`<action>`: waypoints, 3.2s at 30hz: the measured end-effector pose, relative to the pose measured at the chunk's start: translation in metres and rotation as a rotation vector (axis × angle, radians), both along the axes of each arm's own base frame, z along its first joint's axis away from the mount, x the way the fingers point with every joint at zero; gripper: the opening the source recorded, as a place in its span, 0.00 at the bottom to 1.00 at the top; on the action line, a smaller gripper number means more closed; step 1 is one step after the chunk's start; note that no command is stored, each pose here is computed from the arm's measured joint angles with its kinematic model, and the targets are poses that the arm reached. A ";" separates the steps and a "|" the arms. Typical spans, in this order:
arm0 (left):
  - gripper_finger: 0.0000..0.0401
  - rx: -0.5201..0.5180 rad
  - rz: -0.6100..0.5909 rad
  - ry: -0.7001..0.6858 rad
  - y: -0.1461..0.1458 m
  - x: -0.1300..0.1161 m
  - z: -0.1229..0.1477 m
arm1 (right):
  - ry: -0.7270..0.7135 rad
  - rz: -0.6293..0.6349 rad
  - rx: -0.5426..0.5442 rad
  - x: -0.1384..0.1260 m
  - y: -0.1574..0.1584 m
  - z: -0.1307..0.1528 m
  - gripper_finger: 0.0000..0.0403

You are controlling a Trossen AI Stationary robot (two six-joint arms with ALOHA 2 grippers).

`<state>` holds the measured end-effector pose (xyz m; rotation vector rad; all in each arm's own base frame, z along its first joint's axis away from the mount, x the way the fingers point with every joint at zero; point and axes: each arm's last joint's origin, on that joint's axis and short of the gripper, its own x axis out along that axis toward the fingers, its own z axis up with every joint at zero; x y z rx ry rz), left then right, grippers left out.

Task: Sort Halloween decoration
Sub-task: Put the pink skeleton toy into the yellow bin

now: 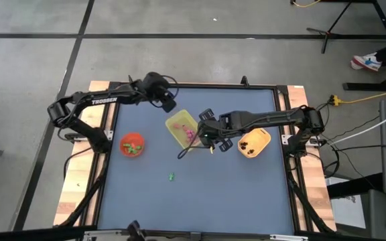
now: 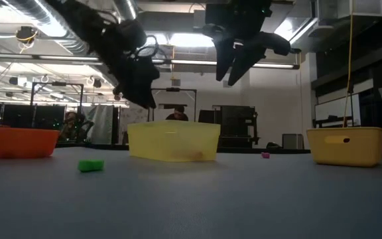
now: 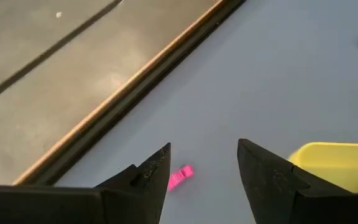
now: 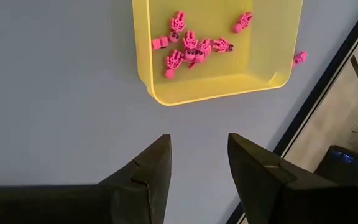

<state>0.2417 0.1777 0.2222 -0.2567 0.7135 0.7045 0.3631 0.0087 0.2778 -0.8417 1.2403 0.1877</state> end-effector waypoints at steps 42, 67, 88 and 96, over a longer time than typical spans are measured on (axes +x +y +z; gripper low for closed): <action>0.42 -0.092 -0.116 -0.038 0.046 -0.027 -0.098 | -0.050 0.019 0.053 0.005 0.002 0.001 0.39; 0.42 -0.012 -0.263 0.106 0.045 -0.023 -0.116 | -0.049 0.021 0.060 0.005 0.002 0.001 0.39; 0.18 -0.001 -0.275 0.123 0.044 -0.023 -0.117 | -0.048 0.022 0.059 0.005 0.002 0.001 0.39; 0.05 -0.003 -0.277 0.120 0.044 -0.023 -0.117 | -0.048 0.022 0.059 0.005 0.002 0.001 0.39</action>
